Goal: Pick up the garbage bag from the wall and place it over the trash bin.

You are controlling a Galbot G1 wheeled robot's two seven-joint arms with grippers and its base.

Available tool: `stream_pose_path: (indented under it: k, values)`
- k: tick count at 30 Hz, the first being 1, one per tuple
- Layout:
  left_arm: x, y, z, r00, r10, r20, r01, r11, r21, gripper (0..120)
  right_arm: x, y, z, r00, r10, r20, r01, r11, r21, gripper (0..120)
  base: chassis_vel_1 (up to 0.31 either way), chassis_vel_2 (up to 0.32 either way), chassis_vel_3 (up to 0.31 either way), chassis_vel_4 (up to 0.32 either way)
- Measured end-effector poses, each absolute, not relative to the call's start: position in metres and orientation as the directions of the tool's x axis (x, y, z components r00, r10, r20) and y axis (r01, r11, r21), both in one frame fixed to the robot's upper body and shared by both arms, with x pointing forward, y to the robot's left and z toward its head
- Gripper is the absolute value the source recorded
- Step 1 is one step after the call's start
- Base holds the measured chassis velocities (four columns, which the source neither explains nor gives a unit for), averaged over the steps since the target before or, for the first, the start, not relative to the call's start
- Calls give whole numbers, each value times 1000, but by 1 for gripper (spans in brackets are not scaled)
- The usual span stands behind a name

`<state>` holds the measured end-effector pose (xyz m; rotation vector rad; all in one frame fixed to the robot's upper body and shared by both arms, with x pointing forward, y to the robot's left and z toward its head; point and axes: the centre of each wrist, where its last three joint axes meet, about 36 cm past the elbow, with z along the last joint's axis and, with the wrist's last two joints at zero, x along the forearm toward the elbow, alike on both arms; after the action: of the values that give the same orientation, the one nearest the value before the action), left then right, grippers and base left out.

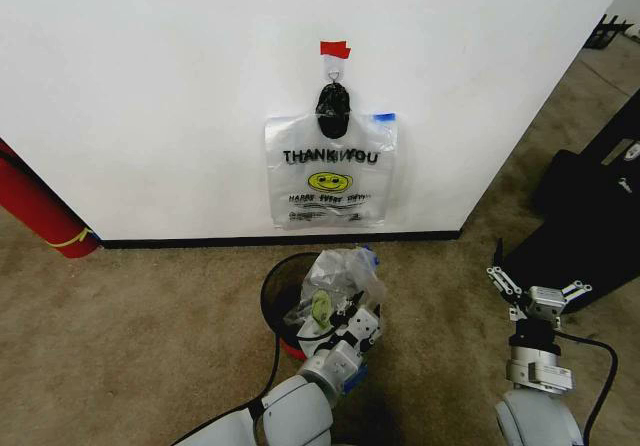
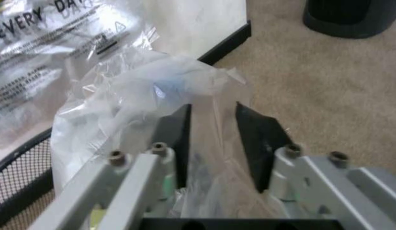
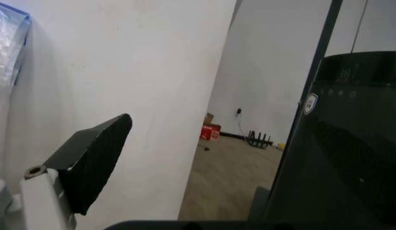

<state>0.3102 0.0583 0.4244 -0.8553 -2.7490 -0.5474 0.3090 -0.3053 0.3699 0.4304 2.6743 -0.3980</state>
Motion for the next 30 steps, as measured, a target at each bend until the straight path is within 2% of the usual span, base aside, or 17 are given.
stream_pose_path:
  k: [2, 3, 7, 20, 24, 25, 28, 30]
  values:
    - [309, 60, 430, -803, 509, 310, 586, 771, 250, 16, 309, -306, 368, -874, 236, -426, 350, 912, -213, 100, 0, 0, 0, 0]
    - [309, 60, 430, -803, 509, 310, 586, 771, 250, 16, 309, -306, 368, -874, 236, -426, 350, 912, -213, 100, 0, 0, 0, 0]
    - [313, 69, 432, -800, 501, 331, 581, 786, 214, 0, 309, -305, 364, -877, 229, -423, 343, 914, -216, 100, 0, 0, 0, 0]
    - [329, 88, 443, -818, 466, 339, 533, 835, 139, 0, 312, -297, 359, -889, 203, -410, 312, 925, -218, 100, 0, 0, 0, 0]
    - [344, 113, 450, -844, 424, 327, 489, 859, 150, 0, 309, -293, 353, -938, 84, -336, 144, 977, -159, 100, 0, 0, 0, 0]
    - [344, 113, 450, -844, 424, 327, 489, 859, 150, 0, 309, -293, 353, -938, 84, -336, 144, 977, -159, 100, 0, 0, 0, 0]
    - [353, 131, 452, -860, 391, 327, 457, 876, 154, 0, 309, -288, 343, -961, -47, -272, -23, 996, -90, 100, 0, 0, 0, 0]
    - [356, 137, 450, -865, 376, 333, 444, 882, 157, 0, 310, -286, 337, -966, -95, -241, -78, 994, -81, 100, 0, 0, 0, 0]
